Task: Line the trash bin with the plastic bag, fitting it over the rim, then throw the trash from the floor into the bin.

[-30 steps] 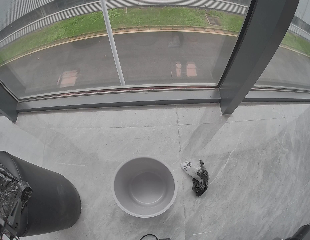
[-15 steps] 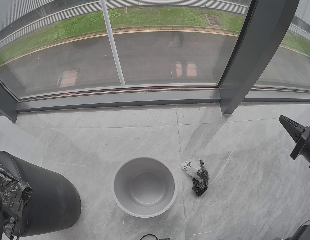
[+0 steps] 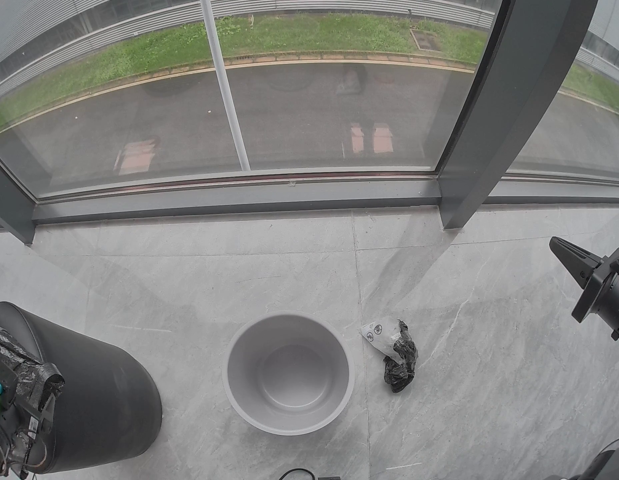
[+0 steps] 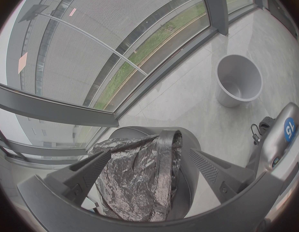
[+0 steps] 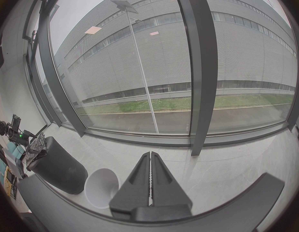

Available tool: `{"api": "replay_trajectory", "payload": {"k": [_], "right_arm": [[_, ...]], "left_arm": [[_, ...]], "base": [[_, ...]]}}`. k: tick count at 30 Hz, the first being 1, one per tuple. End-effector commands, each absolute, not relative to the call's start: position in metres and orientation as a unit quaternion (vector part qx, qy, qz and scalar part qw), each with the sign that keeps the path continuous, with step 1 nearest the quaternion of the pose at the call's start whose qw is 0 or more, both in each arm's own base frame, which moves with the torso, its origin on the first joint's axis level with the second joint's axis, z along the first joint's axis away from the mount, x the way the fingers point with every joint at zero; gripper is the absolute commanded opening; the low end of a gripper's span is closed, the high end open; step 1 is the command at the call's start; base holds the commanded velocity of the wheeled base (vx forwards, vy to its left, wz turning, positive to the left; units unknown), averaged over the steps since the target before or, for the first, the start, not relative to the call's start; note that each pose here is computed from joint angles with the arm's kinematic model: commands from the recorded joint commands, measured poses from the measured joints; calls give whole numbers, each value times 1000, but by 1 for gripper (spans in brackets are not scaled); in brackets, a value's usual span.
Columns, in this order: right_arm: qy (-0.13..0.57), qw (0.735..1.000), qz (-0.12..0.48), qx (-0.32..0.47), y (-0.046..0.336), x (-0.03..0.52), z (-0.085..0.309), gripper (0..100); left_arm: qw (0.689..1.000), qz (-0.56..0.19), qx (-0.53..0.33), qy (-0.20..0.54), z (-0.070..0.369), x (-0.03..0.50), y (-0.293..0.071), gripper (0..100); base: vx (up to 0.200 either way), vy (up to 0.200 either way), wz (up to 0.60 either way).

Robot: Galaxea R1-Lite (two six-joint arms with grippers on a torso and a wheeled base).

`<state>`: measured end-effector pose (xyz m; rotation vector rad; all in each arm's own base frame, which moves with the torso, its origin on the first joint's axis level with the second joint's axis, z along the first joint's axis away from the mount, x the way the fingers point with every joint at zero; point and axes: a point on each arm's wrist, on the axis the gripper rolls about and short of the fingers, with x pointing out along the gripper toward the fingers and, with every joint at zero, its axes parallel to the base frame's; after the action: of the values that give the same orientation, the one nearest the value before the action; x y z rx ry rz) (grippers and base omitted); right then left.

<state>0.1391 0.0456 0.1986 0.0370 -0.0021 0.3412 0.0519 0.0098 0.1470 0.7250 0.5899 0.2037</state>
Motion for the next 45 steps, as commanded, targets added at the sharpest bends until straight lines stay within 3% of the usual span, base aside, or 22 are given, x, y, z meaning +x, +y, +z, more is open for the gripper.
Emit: {"api": "replay_trajectory", "payload": {"k": [1, 29, 44, 45], "right_arm": [[-1, 985, 170, 27, 46, 139, 199, 0], [0, 985, 170, 28, 46, 139, 199, 0], [-1, 985, 171, 29, 46, 139, 199, 0], [-4, 985, 171, 28, 45, 138, 200, 0]], "left_arm": [[877, 102, 339, 325, 143, 79, 14, 100], [850, 166, 334, 373, 139, 112, 35, 100], [851, 164, 318, 386, 134, 120, 37, 100], [854, 166, 312, 382, 135, 121, 37, 0]], "base": [[0, 0, 0], [0, 0, 0], [0, 0, 0], [0, 0, 0]]}}
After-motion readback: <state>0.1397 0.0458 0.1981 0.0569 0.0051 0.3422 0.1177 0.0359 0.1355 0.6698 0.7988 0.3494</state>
